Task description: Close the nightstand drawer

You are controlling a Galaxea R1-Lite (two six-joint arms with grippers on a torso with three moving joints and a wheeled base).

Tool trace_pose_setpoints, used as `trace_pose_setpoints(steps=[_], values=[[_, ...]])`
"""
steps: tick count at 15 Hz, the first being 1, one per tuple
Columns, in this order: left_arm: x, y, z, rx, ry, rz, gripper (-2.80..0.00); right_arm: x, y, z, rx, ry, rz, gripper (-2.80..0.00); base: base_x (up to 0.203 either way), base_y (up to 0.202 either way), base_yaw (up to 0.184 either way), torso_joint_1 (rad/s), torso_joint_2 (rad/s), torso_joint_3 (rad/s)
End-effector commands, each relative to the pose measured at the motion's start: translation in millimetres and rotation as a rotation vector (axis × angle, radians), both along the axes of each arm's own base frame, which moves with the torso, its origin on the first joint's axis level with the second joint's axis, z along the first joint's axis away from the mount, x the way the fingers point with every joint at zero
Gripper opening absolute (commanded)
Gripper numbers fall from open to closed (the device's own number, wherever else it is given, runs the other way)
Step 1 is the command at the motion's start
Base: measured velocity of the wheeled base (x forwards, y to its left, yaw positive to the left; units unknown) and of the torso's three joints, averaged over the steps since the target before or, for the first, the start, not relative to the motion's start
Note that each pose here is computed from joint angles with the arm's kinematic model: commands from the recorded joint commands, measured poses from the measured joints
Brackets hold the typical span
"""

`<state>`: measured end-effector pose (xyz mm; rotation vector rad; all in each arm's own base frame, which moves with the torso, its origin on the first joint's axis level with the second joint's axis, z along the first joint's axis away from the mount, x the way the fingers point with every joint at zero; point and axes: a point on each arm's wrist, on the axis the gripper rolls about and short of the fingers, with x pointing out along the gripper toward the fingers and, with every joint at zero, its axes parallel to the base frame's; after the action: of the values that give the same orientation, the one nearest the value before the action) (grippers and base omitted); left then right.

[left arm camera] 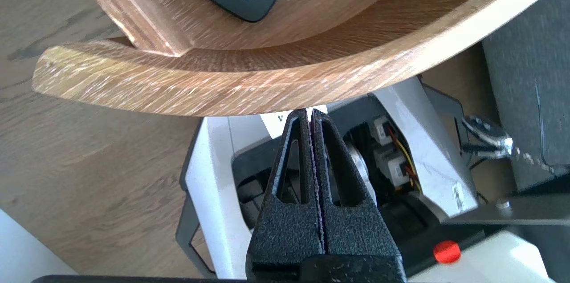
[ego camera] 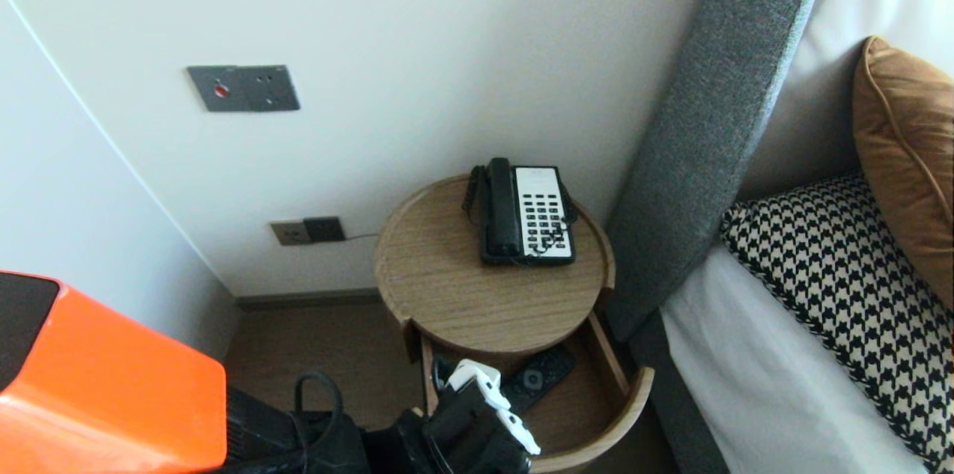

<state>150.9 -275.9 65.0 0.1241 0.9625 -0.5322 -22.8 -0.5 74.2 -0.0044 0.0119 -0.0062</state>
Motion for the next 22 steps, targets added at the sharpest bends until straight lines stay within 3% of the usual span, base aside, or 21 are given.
trace_pose_setpoints(steps=[1, 14, 22], values=[[8.1, 1.9, -0.5, -0.002, -0.002, 0.026, -2.80, -0.1, 0.0, 0.0, 0.000, -0.001, 0.000, -2.80, 0.000, 0.000, 0.000, 0.000, 0.00, 0.000], [59.7, -5.3, -9.7, -0.057, -0.063, 0.110, -2.80, -0.1, 0.0, 0.0, 0.000, -0.002, 0.000, -2.80, 0.000, 0.000, 0.000, 0.000, 0.00, 0.000], [82.4, -0.9, -3.9, -0.147, -0.149, 0.146, -2.80, -0.1, 0.0, 0.0, 0.000, -0.001, 0.000, -2.80, 0.000, 0.000, 0.000, 0.000, 0.00, 0.000]])
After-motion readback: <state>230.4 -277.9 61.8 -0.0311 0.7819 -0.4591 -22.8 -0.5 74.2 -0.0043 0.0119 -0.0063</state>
